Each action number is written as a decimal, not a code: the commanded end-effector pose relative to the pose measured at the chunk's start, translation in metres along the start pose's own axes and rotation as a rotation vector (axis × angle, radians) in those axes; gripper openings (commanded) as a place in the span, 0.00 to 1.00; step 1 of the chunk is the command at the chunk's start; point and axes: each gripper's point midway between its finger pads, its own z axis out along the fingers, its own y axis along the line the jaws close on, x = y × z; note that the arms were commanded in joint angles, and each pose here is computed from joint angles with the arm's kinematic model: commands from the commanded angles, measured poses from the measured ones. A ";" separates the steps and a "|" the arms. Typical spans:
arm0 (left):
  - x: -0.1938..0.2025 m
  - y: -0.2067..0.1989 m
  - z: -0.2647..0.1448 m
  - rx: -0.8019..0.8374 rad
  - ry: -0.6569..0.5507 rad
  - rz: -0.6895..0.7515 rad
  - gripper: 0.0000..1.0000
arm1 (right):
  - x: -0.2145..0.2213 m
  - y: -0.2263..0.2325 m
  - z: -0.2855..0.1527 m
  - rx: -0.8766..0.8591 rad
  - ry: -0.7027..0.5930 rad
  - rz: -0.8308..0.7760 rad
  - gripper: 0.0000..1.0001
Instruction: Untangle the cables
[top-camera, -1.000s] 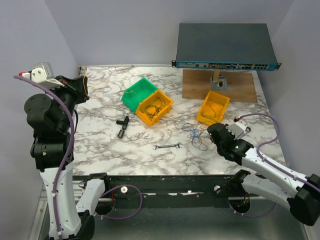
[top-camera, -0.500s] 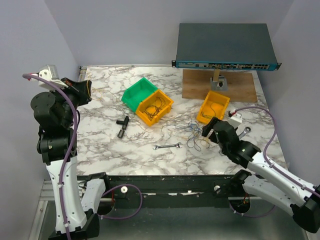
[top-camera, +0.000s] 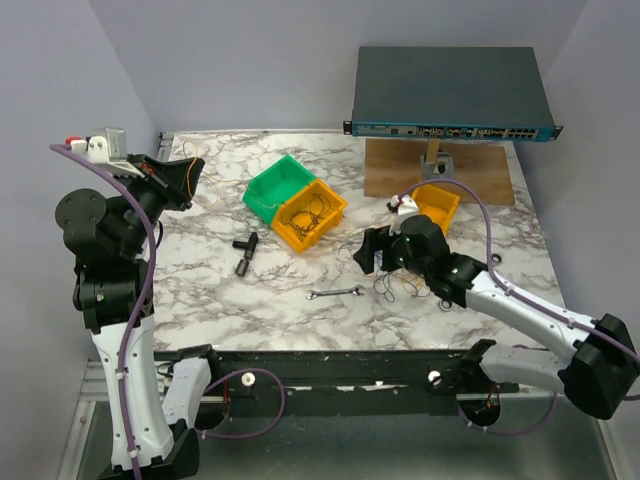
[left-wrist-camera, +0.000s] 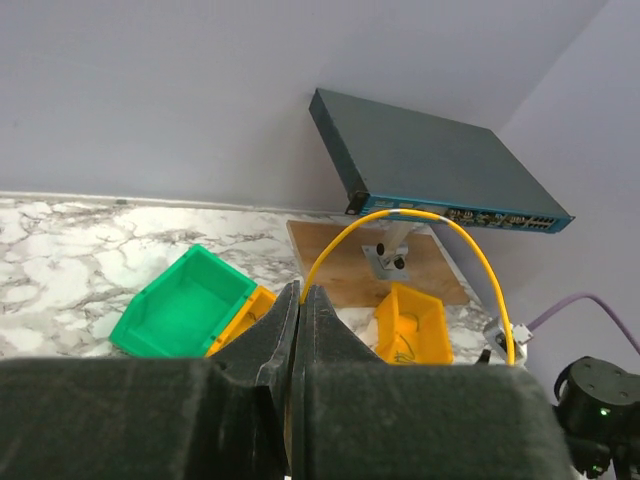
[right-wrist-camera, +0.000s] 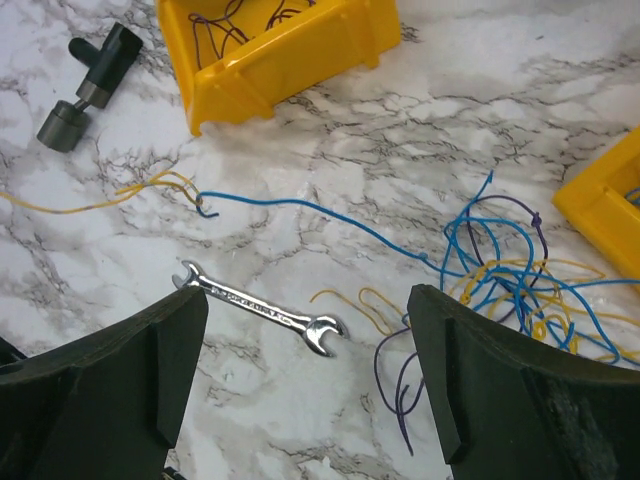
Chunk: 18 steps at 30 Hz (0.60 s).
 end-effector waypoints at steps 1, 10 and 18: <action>-0.013 -0.018 -0.011 0.044 -0.028 0.055 0.00 | -0.020 0.017 0.015 -0.067 -0.018 -0.127 0.89; -0.016 -0.022 -0.013 0.058 -0.045 0.064 0.00 | -0.005 -0.004 0.059 0.072 0.057 -0.144 0.87; -0.018 -0.007 -0.013 -0.022 -0.059 0.079 0.00 | 0.004 -0.030 0.064 0.225 0.003 0.010 0.12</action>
